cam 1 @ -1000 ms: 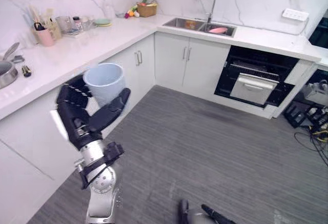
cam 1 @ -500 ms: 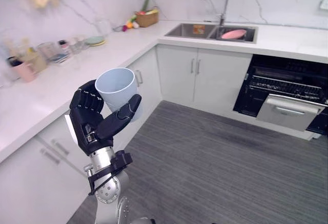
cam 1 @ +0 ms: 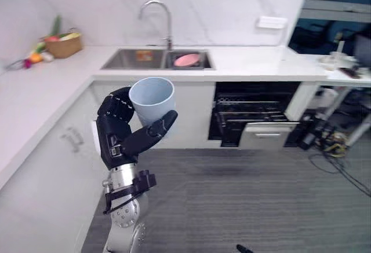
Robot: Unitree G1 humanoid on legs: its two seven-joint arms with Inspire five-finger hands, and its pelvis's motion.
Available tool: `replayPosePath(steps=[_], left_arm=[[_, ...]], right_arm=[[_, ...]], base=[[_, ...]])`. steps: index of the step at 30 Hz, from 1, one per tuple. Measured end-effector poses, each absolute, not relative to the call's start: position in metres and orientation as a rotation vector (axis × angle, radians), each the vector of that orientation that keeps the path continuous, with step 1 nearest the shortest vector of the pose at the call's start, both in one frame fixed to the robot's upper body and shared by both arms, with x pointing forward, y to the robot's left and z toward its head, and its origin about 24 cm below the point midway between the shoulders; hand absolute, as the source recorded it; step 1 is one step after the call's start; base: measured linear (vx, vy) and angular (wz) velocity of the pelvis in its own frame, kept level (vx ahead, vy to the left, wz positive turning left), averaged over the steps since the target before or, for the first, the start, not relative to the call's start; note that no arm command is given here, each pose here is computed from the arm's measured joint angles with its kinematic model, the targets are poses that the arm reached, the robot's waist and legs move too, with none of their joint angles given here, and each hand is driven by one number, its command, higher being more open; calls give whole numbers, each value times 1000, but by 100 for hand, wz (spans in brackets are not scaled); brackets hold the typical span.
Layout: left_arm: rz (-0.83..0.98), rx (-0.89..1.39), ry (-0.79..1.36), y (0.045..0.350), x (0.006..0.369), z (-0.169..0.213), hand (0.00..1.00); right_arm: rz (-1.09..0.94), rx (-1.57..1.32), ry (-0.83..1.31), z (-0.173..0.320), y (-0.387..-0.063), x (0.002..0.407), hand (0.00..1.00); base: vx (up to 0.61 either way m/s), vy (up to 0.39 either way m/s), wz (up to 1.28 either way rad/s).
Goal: Walk over to the sink, pick up the cup, carry it to the dishwasher, place the cup inside the dishwasher, then close the dishwasher door
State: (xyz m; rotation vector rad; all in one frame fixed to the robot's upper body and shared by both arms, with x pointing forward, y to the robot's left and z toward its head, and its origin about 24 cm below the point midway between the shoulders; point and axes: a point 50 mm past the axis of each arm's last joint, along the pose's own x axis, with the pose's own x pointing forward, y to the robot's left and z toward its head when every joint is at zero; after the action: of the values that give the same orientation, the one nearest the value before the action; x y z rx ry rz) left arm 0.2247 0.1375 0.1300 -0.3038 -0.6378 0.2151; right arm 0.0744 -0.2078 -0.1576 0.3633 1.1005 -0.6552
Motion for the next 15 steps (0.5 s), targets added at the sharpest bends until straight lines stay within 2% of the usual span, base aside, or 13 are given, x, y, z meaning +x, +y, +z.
replayPosePath(steps=[5, 7, 11, 15], left_arm=[[222, -299, -613, 137, 231, 126, 0], [229, -332, -578, 130, 229, 120, 0], [225, -317, -577, 124, 227, 119, 0], [285, -383, -581, 126, 212, 121, 0]], right_arm=[[-671, 306, 1076, -154, -206, 64, 100], [-657, 237, 1031, -147, -219, 73, 100], [-643, 271, 948, -139, -212, 89, 100], [-627, 246, 888, -128, -214, 86, 100]], base=[[367, -126, -38], [368, -195, -43], [191, -194, -34], [268, -63, -29]])
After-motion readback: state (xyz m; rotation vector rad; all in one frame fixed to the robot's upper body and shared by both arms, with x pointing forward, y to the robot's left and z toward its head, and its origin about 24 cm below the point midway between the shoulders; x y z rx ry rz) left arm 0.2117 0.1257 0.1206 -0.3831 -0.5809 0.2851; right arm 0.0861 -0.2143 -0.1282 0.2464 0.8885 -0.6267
